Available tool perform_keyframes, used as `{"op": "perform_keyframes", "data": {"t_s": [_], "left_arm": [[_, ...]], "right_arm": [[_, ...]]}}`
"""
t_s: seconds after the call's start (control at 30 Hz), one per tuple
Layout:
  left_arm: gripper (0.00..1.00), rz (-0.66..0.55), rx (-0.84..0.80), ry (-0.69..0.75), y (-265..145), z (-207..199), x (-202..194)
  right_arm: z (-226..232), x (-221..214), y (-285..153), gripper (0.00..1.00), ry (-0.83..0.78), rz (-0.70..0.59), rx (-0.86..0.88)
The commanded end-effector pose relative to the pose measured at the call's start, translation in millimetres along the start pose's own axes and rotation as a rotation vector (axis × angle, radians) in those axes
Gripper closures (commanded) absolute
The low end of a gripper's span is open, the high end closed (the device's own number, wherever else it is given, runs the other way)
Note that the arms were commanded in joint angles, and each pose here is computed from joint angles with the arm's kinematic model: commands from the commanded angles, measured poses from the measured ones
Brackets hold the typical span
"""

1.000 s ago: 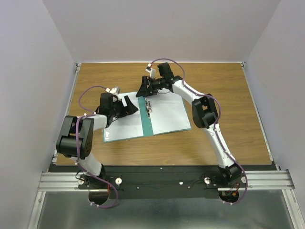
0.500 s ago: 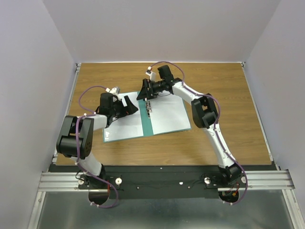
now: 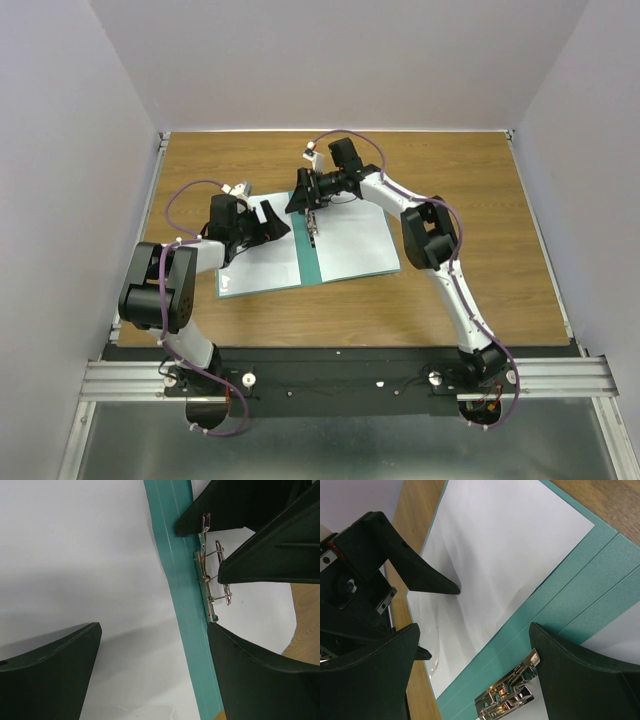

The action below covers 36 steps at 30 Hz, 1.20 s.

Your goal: Put the files into the folder

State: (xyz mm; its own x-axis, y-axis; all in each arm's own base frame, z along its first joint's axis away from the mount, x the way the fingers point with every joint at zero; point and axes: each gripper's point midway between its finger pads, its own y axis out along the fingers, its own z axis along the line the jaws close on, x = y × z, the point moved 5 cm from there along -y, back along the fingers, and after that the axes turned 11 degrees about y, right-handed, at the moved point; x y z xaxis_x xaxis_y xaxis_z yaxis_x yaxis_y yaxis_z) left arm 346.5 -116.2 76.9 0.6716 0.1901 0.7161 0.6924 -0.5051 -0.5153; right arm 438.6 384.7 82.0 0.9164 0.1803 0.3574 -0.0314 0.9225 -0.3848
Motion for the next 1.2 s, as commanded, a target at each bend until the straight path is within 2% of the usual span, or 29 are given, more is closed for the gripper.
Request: {"op": "perform_keyframes", "data": {"t_s": [0.0, 0.3, 1.17], "left_arm": [[0.03, 0.053, 0.022, -0.028, 2, 8, -16], [0.03, 0.051, 0.022, -0.029, 3, 9, -14], [0.03, 0.054, 0.021, -0.038, 5, 9, -14]], "right_arm": [[32, 5, -9, 0.02, -0.073, -0.003, 0.038], [43, 4, -16, 0.02, -0.096, -0.006, 0.040], [64, -36, -25, 0.02, -0.141, 0.047, 0.015]]}}
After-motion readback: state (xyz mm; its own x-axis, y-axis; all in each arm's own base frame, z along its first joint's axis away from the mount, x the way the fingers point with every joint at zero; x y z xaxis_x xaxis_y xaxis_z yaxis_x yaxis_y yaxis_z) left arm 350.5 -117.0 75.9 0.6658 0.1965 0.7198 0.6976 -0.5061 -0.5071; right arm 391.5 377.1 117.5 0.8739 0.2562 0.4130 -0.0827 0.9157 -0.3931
